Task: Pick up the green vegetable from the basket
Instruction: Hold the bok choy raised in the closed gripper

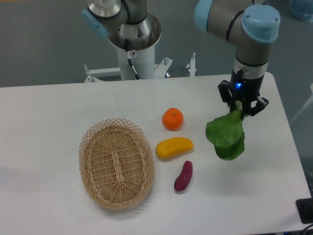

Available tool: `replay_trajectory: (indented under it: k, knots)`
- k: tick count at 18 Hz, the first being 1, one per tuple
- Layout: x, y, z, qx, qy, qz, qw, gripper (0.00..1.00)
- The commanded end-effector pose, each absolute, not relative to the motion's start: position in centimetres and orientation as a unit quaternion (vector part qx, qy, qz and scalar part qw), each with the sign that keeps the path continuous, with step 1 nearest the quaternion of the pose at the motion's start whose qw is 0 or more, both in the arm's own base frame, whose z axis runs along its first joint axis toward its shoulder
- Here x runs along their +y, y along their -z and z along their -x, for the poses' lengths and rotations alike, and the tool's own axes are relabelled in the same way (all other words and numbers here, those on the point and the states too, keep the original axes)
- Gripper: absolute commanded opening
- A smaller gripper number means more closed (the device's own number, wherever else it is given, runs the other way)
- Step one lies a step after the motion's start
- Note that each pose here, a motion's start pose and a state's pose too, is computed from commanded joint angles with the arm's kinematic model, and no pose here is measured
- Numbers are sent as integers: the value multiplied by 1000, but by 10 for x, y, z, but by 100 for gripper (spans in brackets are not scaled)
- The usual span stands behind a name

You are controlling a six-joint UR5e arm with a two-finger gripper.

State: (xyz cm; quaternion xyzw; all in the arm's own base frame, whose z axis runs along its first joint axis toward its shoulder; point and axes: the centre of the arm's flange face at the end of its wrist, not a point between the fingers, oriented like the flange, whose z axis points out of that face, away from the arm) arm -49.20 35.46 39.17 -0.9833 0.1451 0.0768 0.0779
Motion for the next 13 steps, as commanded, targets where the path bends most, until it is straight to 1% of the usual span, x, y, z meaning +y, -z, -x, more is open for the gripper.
replay_trajectory:
  k: [5,13]
  knots:
    - [360,-394,490,141,-71,982,106,40]
    - [361,-394,490,141,-73,982,106,40]
